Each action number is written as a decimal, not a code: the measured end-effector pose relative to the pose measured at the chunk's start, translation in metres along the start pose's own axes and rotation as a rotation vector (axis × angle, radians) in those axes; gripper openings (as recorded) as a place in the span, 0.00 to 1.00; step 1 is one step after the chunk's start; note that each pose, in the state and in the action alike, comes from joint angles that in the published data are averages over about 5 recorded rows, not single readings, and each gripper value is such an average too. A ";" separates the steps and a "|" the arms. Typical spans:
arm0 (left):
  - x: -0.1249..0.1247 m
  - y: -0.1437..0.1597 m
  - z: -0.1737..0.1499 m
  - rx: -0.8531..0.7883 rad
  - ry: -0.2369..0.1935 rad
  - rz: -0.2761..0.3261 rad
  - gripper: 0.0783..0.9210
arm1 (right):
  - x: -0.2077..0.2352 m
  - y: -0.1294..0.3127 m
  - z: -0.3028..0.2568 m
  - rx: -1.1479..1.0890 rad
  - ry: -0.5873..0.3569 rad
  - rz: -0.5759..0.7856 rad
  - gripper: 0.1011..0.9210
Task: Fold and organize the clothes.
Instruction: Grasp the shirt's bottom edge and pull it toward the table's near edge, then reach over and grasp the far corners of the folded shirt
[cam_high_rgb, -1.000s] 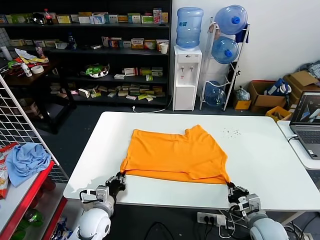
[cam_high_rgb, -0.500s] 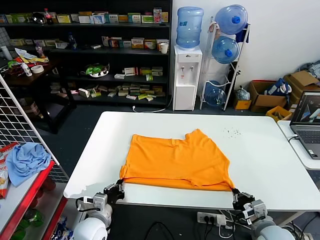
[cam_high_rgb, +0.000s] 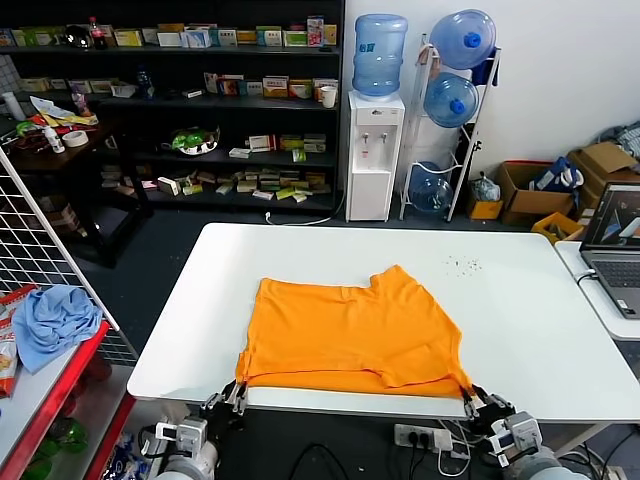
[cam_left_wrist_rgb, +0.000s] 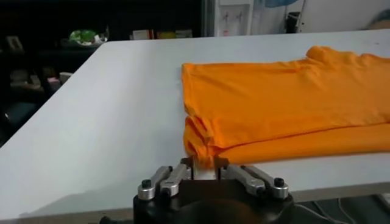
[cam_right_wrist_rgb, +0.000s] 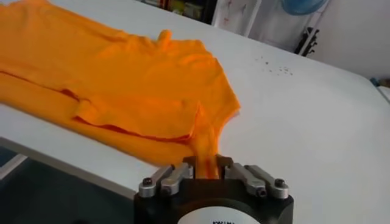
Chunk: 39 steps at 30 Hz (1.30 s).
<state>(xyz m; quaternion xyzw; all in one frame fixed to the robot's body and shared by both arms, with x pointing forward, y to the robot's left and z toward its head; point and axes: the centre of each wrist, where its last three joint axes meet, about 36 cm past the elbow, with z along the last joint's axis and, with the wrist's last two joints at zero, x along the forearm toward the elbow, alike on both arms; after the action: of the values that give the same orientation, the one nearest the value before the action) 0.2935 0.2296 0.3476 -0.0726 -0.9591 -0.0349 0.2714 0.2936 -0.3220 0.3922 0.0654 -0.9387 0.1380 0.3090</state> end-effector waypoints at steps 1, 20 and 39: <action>0.003 0.000 -0.001 -0.002 -0.002 0.000 0.42 | 0.001 -0.001 -0.003 -0.002 -0.006 0.002 0.46; -0.061 0.018 -0.072 -0.011 -0.176 0.003 0.88 | -0.074 -0.051 -0.070 -0.143 -0.175 -0.026 0.88; -0.217 0.026 -0.140 -0.015 -0.132 -0.007 0.88 | -0.204 -0.085 -0.135 -0.203 -0.151 -0.089 0.88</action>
<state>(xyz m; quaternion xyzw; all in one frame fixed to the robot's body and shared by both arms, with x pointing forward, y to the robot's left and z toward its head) 0.5520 0.2140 0.3532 -0.0737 -0.9748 -0.0382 0.2069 0.5507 -0.3554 0.3929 0.0856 -0.9646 0.0231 0.2482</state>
